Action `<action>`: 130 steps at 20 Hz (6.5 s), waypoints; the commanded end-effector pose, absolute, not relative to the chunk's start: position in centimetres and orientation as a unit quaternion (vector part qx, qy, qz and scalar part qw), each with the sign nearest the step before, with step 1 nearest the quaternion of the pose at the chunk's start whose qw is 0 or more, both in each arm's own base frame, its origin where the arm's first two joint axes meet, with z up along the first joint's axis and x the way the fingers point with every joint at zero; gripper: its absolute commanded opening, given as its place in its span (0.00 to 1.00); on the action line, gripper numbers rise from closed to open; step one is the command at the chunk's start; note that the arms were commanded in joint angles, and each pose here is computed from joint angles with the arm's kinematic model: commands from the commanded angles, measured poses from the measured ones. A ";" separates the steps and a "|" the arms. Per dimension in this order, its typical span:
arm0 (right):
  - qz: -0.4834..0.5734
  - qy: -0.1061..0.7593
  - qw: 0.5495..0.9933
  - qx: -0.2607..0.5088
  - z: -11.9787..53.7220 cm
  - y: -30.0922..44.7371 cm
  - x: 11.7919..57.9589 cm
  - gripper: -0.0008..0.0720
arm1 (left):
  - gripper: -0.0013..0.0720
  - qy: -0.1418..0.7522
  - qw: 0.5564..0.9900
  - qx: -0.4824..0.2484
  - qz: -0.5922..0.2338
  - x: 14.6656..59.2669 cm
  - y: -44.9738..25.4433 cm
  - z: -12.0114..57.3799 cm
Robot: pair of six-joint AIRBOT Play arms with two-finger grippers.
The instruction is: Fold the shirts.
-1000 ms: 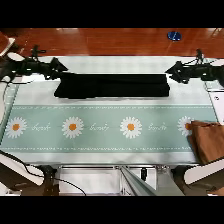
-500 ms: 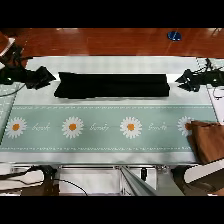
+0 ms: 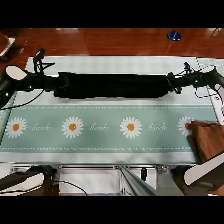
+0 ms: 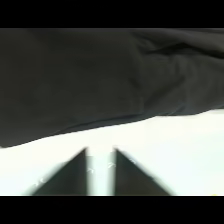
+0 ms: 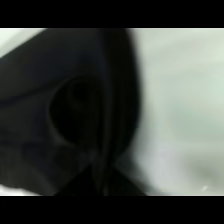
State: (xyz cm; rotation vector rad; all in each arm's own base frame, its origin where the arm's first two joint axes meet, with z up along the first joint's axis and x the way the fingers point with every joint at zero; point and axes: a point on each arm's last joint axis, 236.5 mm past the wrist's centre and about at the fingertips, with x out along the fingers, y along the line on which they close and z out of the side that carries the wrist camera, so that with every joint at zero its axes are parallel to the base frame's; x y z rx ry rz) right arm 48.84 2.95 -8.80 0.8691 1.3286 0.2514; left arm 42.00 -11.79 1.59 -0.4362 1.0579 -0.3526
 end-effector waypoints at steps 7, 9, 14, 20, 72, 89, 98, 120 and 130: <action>0.072 0.555 0.804 0.202 6.1 -2.7 38.3 0.04 | 0.05 0.485 0.824 -0.152 -0.251 39.9 -21.6 1.9; 0.071 0.516 0.833 0.187 9.4 -1.5 35.3 0.04 | 0.05 0.468 0.825 -0.148 -0.281 39.6 -26.4 2.2; 0.095 0.439 0.870 0.205 14.7 2.6 29.6 0.04 | 0.05 0.505 0.777 -0.131 -0.352 37.7 -38.9 -0.1; 0.119 0.415 0.877 0.209 17.0 4.4 27.7 0.04 | 0.05 0.561 0.710 -0.127 -0.407 33.1 -50.7 -2.7; 0.056 0.543 0.831 0.110 9.3 1.2 38.9 0.58 | 0.05 0.451 0.853 -0.218 -0.147 32.3 -14.5 3.2; 0.066 0.613 0.674 0.406 -10.5 15.5 31.6 0.57 | 0.05 0.463 0.845 -0.220 -0.153 32.3 -15.6 2.0; 0.253 0.578 0.707 0.319 -3.2 22.8 37.7 0.04 | 0.05 0.472 0.839 -0.223 -0.150 32.4 -15.7 1.3; 0.001 0.441 0.819 0.369 23.5 -8.5 31.2 0.04 | 0.05 0.444 0.842 -0.254 -0.171 33.0 -18.1 2.8; -0.341 0.497 0.742 0.295 20.4 -16.7 15.1 0.04 | 0.05 0.443 0.843 -0.253 -0.171 33.2 -18.4 2.5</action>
